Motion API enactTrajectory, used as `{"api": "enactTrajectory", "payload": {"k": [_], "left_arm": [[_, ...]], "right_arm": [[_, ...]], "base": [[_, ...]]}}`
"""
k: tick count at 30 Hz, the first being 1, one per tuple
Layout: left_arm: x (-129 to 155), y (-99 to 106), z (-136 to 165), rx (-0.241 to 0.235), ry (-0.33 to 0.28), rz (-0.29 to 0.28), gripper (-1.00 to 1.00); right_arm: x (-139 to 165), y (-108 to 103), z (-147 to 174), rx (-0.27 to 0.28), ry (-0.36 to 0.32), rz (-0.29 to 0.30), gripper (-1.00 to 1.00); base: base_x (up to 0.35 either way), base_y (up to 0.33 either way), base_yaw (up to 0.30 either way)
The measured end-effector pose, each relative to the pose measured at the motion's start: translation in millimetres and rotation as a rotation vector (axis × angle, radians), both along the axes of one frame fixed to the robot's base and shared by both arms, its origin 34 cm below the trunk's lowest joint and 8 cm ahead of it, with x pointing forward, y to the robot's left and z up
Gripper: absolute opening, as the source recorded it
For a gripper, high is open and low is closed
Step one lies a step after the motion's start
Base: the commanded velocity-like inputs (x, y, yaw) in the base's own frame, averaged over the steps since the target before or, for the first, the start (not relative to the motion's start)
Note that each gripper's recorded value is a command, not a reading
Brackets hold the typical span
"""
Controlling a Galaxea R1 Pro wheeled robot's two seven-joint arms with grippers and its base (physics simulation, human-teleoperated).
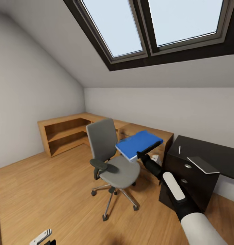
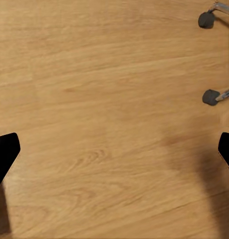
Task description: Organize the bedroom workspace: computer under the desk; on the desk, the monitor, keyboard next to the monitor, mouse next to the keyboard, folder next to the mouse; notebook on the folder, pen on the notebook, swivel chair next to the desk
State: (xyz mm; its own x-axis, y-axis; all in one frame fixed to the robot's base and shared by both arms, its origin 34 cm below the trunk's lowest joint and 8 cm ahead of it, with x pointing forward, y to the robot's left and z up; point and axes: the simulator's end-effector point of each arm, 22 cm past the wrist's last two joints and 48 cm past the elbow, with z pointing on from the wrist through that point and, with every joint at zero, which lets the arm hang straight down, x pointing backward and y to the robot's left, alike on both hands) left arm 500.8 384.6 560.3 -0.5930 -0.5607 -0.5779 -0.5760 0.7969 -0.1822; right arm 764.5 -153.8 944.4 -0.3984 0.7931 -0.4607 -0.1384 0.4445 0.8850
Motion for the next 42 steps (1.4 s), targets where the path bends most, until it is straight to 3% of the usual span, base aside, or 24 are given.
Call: {"api": "enactTrajectory", "payload": {"k": [3,6,10,11,13,16,21,22,32,39,42], "left_arm": [[1,2,5,0.016,-0.022,0.010,1.00],[1,3,10,0.023,-0.029,0.015,1.00],[-2,1,13,0.021,-0.020,0.013,1.00],[-10,-8,3,0.010,0.010,-0.002,1.00],[-16,-20,-3,0.010,0.033,-0.033,1.00],[-9,-25,5,0.063,-0.024,-0.062,1.00],[-16,-44,2,0.085,-0.011,-0.132,1.00],[-17,-47,2,0.087,-0.009,-0.144,1.00],[-18,-48,17,0.089,-0.004,-0.149,1.00],[-2,-41,44,0.171,-0.099,-0.172,1.00],[-1,-41,49,0.186,-0.103,-0.182,1.00]], "right_arm": [[-9,-18,1,-0.072,0.070,0.065,-1.00],[-14,-34,4,-0.106,0.098,0.081,-1.00],[-17,-38,5,-0.111,0.113,0.088,-1.00],[-19,-49,1,-0.114,0.124,0.074,-1.00],[-20,-51,3,-0.105,0.128,0.073,-1.00],[-21,-51,6,-0.101,0.130,0.073,-1.00],[-22,-50,27,-0.103,0.100,0.074,-1.00],[-30,-46,45,-0.104,0.052,0.078,-1.00],[-42,-46,71,-0.122,0.002,0.064,-1.00],[-49,-57,72,-0.130,0.010,0.043,-1.00],[-55,-57,76,-0.134,0.004,0.044,-1.00]], "base": [[0.000,0.000,0.000],[0.000,0.000,0.000],[0.000,0.000,-0.045],[0.000,0.000,-0.208],[0.000,0.000,-0.229],[0.000,0.000,-0.251],[0.000,0.000,-0.257],[0.000,0.000,-0.257],[0.000,0.000,-0.257],[0.000,0.000,-0.259],[0.000,0.000,-0.260]]}}
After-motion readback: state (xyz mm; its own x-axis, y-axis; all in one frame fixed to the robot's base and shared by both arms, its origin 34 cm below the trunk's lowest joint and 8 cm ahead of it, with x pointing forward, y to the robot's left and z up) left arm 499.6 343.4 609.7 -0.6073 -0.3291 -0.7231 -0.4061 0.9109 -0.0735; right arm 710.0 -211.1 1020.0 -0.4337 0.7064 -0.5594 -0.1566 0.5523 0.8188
